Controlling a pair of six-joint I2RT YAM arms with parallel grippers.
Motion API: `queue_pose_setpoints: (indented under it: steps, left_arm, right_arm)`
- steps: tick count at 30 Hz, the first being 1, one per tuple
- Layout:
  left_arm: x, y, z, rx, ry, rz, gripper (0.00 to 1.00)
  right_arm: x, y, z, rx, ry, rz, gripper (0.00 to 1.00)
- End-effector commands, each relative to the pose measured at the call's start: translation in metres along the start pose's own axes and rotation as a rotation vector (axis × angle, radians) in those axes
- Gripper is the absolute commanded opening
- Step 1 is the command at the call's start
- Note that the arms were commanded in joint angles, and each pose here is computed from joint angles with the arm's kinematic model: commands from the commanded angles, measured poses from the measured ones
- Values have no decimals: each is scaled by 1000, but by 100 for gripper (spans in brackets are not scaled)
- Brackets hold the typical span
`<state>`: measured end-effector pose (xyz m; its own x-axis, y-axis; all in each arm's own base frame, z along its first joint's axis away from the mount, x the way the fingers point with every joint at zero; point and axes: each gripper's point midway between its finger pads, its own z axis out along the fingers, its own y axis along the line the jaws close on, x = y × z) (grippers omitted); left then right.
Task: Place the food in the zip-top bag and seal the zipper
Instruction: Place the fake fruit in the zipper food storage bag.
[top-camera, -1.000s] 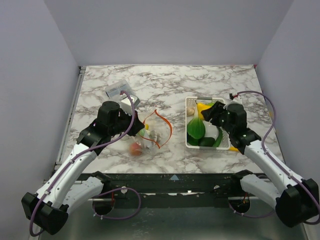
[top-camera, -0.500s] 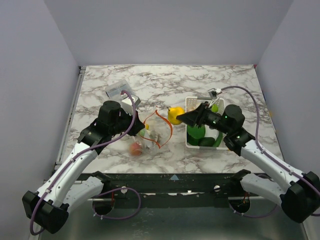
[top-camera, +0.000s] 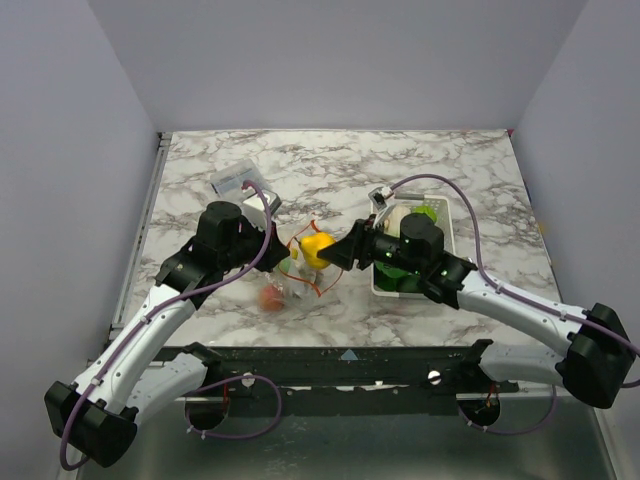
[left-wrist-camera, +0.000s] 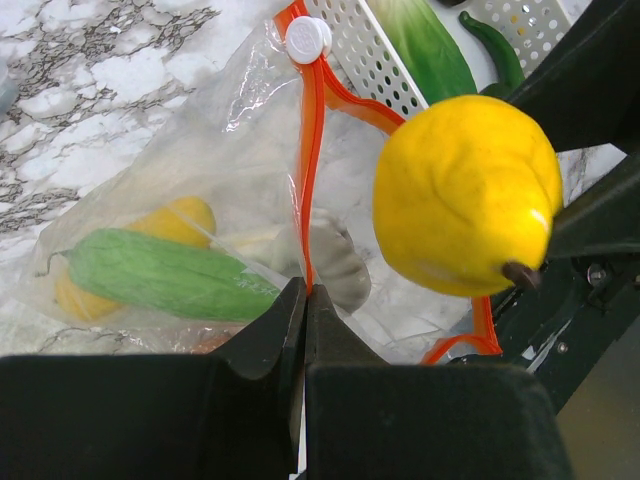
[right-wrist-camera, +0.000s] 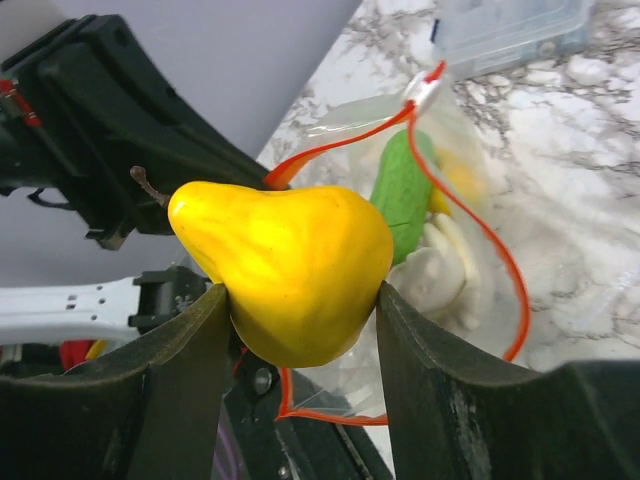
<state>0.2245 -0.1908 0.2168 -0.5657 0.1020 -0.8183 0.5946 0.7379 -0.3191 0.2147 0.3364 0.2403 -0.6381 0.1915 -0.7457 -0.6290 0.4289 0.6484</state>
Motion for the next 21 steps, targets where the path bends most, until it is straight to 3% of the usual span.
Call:
queue_pose_setpoints:
  steps: [1, 6, 10, 12, 18, 21]
  left_arm:
    - [-3, -2, -1, 12, -24, 16, 0]
    - [-6, -3, -4, 13, -39, 21, 0]
    - [-8, -6, -7, 23, -59, 28, 0]
    - [-10, -9, -8, 38, -68, 27, 0]
    - [-20, -27, -16, 112, -89, -11, 0]
    - [-30, -28, -27, 84, -103, -19, 0]
  right_arm:
    - [-9, -16, 5, 93, -35, -21, 13]
    - [0, -20, 11, 104, -5, -18, 28]
    - [0, -25, 12, 148, -7, -30, 60]
    - [-2, -29, 14, 182, -8, -34, 70]
    - [-14, -15, 22, 179, 14, -66, 79]
    - [-34, -16, 9, 243, -43, -86, 80]
